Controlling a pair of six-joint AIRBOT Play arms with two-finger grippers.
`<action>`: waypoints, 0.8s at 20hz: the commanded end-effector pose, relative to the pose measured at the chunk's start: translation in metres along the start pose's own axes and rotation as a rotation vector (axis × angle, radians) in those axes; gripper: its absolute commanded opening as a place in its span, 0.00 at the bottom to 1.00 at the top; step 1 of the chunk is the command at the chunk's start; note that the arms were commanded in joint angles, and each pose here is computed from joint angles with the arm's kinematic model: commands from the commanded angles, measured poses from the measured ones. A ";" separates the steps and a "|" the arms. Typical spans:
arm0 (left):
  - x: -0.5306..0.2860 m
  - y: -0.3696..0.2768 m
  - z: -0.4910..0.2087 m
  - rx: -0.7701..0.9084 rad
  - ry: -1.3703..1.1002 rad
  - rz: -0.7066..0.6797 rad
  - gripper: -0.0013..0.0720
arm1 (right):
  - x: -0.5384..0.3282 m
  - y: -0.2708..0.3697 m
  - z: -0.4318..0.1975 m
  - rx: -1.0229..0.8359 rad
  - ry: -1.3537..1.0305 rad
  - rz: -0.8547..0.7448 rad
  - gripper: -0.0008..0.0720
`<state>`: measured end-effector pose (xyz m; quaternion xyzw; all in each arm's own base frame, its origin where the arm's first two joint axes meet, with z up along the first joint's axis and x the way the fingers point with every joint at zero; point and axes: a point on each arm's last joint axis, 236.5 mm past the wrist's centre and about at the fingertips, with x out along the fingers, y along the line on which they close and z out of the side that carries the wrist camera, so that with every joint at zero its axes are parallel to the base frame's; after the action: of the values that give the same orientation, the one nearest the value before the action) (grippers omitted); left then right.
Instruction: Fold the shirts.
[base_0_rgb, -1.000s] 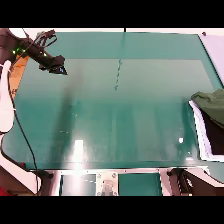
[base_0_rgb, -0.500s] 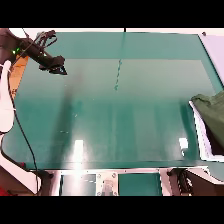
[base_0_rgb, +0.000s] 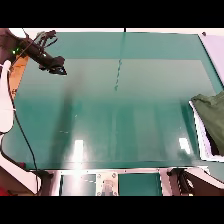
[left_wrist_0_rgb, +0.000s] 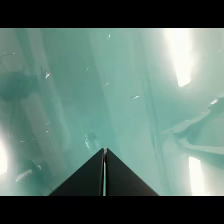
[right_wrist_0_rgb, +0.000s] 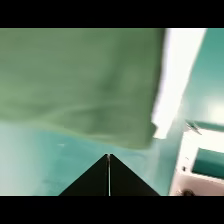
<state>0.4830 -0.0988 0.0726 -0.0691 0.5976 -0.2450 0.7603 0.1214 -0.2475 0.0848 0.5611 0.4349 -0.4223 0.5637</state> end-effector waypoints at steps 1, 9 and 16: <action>-0.017 -0.007 0.009 0.016 -0.064 0.014 0.04 | -0.019 0.084 -0.001 -0.242 -0.089 0.095 0.04; -0.021 -0.029 -0.076 -0.067 -0.016 0.005 0.04 | 0.066 0.207 -0.198 -1.017 0.088 0.198 0.04; 0.010 -0.042 -0.213 -0.166 0.032 0.008 0.04 | 0.122 0.191 -0.325 -1.325 0.202 0.233 0.04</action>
<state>0.3089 -0.1006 0.0441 -0.1166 0.6263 -0.2038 0.7433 0.3324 0.0382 0.0341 0.2127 0.5925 0.0047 0.7770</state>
